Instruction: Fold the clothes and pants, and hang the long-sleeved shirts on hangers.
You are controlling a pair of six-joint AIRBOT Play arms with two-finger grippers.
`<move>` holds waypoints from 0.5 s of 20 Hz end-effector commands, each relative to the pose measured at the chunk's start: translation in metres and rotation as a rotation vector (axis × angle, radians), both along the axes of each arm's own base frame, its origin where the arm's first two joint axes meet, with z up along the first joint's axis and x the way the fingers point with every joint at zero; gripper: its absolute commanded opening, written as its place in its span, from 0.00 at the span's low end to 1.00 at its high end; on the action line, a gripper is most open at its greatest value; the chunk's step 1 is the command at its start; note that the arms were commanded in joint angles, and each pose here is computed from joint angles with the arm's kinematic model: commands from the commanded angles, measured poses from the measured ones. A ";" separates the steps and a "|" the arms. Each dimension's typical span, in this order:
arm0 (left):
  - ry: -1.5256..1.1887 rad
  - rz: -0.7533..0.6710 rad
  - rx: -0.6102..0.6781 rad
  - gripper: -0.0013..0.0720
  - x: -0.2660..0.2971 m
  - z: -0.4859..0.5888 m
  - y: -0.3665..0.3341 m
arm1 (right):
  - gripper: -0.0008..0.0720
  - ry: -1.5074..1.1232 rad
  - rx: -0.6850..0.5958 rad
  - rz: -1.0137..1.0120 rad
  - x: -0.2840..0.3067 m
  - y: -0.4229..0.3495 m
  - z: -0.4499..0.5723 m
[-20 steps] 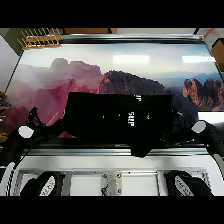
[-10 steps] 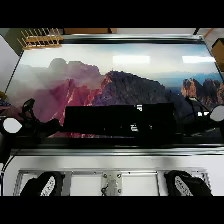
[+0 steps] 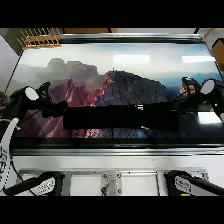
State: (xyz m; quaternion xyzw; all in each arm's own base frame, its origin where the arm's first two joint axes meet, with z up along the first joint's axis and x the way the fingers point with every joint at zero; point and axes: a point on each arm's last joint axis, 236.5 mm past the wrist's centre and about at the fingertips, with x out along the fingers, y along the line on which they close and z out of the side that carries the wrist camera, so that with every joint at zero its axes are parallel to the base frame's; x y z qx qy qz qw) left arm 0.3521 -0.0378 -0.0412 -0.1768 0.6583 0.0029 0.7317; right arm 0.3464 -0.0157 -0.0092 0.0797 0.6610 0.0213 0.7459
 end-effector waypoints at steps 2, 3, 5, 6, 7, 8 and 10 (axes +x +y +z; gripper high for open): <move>0.066 -0.015 -0.009 0.02 0.030 -0.034 -0.006 | 0.03 -0.075 0.003 -0.005 0.043 0.005 -0.023; 0.075 -0.017 -0.014 0.02 0.034 -0.038 -0.008 | 0.03 -0.086 0.024 -0.014 0.048 0.009 -0.026; 0.084 -0.022 -0.019 0.02 0.043 -0.045 -0.011 | 0.04 -0.124 0.052 -0.034 0.059 0.015 -0.026; 0.090 -0.019 -0.037 0.02 0.046 -0.046 -0.015 | 0.05 -0.149 0.079 -0.049 0.066 0.020 -0.023; 0.089 -0.015 -0.053 0.11 0.050 -0.045 -0.019 | 0.28 -0.177 0.101 -0.063 0.073 0.023 -0.020; 0.073 -0.009 -0.067 0.52 0.056 -0.041 -0.022 | 0.74 -0.206 0.127 -0.079 0.080 0.028 -0.017; 0.015 0.005 -0.078 0.82 0.072 -0.024 -0.024 | 0.93 -0.255 0.169 -0.101 0.092 0.034 -0.007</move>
